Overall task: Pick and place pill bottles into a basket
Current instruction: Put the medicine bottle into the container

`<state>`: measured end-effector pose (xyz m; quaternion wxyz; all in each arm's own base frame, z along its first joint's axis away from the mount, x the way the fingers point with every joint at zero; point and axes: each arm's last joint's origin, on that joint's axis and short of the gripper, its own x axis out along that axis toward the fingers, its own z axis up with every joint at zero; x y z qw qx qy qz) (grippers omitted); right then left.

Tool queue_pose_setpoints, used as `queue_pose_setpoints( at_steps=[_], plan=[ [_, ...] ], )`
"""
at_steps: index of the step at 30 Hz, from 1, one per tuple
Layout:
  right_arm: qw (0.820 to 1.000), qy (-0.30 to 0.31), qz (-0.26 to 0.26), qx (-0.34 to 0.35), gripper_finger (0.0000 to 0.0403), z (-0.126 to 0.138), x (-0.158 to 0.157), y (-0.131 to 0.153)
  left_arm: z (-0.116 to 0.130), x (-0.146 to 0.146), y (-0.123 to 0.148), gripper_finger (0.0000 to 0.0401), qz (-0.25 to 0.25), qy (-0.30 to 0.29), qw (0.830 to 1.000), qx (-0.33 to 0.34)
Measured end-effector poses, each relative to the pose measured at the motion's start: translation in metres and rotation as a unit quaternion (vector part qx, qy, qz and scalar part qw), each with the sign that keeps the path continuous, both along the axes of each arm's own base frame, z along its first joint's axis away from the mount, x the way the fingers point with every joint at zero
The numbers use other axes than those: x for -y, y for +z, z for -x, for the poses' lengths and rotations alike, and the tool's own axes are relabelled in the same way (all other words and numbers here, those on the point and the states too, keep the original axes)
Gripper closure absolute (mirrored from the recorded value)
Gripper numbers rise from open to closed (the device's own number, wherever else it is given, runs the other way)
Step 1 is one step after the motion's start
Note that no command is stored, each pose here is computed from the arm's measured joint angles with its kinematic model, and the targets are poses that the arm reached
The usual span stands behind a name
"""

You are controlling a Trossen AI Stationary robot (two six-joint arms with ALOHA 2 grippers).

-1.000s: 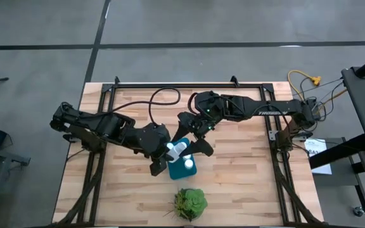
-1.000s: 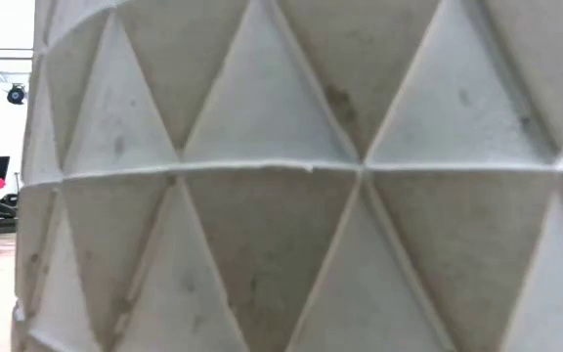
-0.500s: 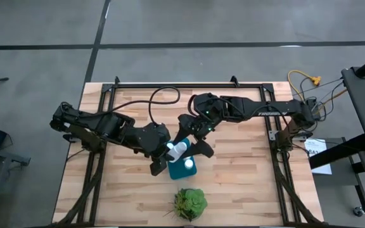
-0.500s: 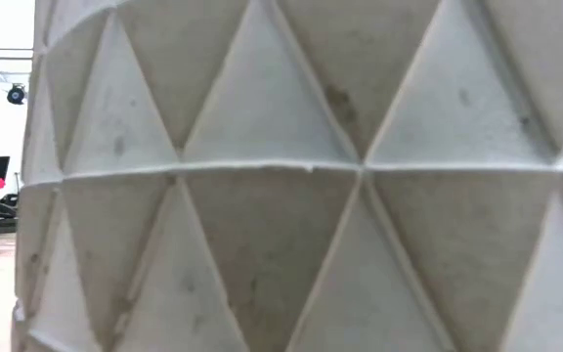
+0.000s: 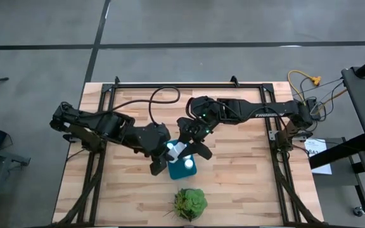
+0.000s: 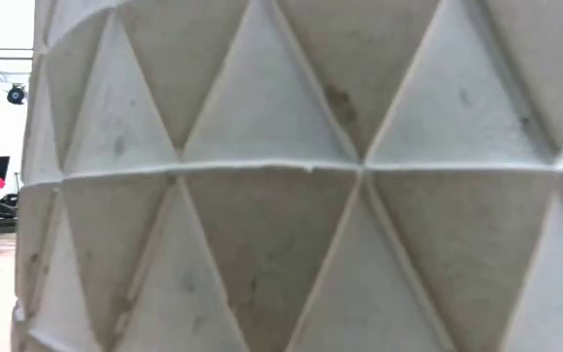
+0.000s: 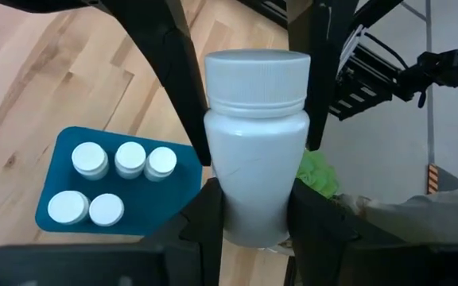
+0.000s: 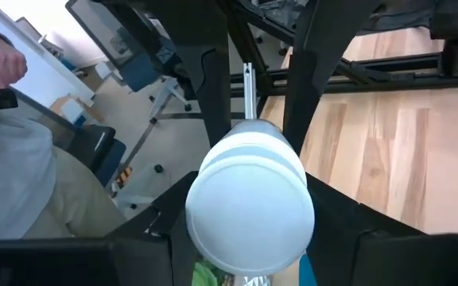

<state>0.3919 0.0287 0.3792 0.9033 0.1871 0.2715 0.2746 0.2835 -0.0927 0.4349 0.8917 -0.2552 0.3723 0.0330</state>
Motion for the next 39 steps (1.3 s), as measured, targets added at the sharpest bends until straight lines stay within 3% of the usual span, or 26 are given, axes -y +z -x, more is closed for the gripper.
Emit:
queue_pose_setpoints(
  at_steps=[9, 31, 34, 36, 39],
  plan=[
    [1.0, 0.021, -0.018, -0.001, 0.0241, 0.001, -0.001, 0.001, -0.001, 0.001, 0.0, 0.0279, 0.005, 0.0, 1.0, 0.006],
    [0.999, 0.029, -0.028, 0.001, 0.0241, 0.014, 0.001, 0.015, 0.009, 0.003, 0.011, 0.0274, 0.03, -0.025, 0.999, 0.027],
    [0.998, 0.049, -0.04, -0.013, 0.0241, 0.02, 0.0, 0.016, 0.02, 0.003, 0.008, 0.0274, 0.039, -0.044, 0.998, -0.014],
    [0.998, 0.052, -0.039, -0.005, 0.0241, 0.023, 0.001, 0.021, 0.022, 0.006, 0.012, 0.0274, 0.05, -0.057, 0.997, 0.0],
    [0.998, 0.051, -0.027, -0.015, 0.0241, 0.025, 0.002, 0.018, 0.027, 0.005, 0.008, 0.0274, 0.037, -0.048, 0.998, -0.027]
  ],
)
